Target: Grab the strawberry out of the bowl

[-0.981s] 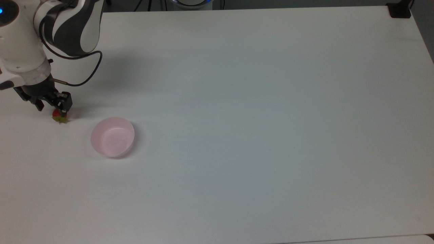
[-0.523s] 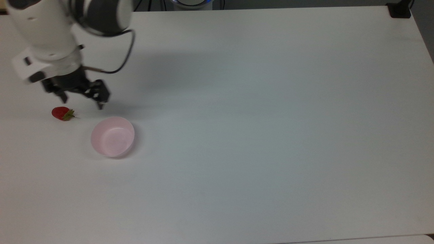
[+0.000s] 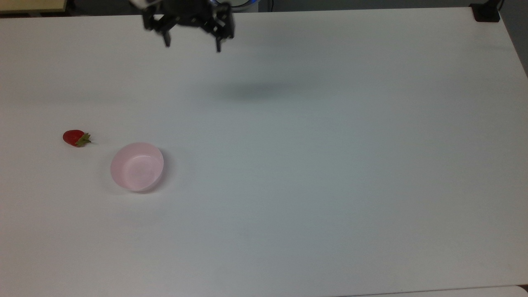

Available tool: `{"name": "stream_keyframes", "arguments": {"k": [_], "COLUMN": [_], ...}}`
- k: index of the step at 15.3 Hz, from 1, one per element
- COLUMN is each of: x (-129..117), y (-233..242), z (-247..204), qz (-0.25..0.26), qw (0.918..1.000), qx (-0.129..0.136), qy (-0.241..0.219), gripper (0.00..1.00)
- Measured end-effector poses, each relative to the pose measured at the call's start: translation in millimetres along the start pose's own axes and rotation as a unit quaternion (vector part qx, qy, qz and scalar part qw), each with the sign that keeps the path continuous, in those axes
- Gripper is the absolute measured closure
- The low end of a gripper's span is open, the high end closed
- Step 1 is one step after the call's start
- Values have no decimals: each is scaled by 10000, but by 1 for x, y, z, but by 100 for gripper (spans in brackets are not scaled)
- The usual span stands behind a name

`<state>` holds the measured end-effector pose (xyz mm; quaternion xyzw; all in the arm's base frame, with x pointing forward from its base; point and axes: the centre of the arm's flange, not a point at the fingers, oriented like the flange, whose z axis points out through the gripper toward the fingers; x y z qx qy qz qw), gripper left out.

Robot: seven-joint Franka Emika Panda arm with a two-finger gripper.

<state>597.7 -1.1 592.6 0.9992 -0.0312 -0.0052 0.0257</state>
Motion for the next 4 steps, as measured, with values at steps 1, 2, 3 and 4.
{"name": "stream_keyframes", "arguments": {"k": [1, 2, 3, 4], "x": [-7, -13, -18, -21], "y": [-9, -14, -16, -14], "z": [-8, -13, -15, -16], "qz": [39, 70, 97, 136], "qw": [10000, 10000, 9999, 9999], "qx": [5, 10, 14, 15], "qy": [30, 54, 63, 61], "gripper": [0, 0, 0, 0]}}
